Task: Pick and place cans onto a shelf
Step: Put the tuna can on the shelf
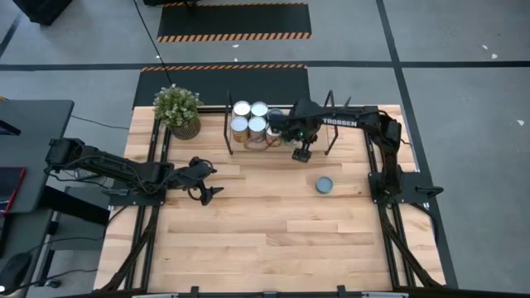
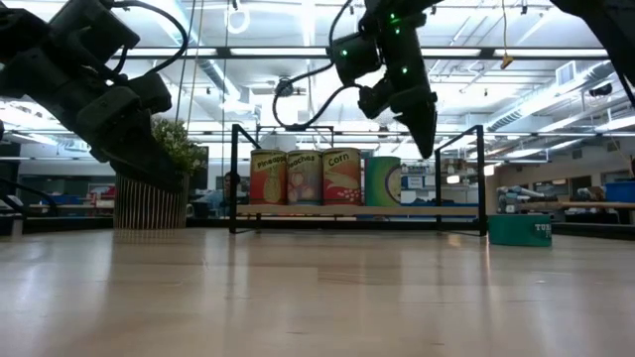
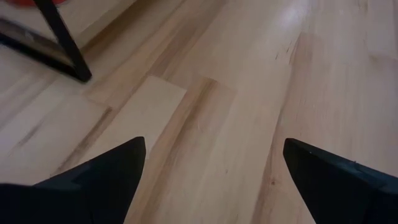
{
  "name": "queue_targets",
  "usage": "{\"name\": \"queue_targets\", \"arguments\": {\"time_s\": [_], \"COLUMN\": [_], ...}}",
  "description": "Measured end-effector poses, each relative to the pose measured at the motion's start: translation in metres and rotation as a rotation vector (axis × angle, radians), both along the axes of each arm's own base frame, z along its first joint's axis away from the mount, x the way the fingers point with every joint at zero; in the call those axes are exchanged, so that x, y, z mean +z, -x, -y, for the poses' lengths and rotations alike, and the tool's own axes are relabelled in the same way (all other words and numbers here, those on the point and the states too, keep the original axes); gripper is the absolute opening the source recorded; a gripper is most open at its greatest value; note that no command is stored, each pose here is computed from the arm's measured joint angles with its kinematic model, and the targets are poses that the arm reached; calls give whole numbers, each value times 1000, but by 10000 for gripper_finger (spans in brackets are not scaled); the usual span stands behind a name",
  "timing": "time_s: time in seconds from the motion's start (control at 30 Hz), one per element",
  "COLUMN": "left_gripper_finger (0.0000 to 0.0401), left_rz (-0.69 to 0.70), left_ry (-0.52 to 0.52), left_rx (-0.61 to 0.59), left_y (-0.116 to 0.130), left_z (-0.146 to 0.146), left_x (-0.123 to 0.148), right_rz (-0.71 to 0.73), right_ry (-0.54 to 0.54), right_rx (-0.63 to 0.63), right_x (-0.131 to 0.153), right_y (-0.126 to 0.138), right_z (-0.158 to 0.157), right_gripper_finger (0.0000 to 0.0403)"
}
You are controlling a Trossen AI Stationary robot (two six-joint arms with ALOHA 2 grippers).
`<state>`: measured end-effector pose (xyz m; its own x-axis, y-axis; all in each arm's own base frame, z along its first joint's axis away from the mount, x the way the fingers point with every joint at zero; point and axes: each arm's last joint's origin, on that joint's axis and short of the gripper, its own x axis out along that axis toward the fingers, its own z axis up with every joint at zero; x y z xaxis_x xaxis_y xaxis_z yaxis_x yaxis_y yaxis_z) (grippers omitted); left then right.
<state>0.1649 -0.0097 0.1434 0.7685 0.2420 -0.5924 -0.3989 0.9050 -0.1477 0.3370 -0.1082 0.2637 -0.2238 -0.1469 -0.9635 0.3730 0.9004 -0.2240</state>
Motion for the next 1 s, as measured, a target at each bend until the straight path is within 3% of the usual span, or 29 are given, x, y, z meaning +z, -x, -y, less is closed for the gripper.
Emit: {"name": "queue_targets", "arguments": {"time_s": [0.27, 0.47, 0.83, 1.0], "left_gripper_finger": [387, 387, 387, 387], "left_rz": [-22, -21, -15, -16], "left_ry": [10, 14, 28, 24], "left_rx": [-1, 3, 14, 11], "left_y": [2, 2, 2, 2], "left_z": [2, 2, 2, 2], "left_x": [-2, -2, -2, -2], "right_rz": [55, 155, 196, 128], "right_ry": [5, -93, -86, -61], "right_rx": [175, 182, 208, 216], "right_x": [-23, -54, -97, -114], "right_y": [-3, 15, 53, 68], "right_z": [-58, -86, -105, -104], "right_gripper_finger": [381, 380, 381, 381]}}
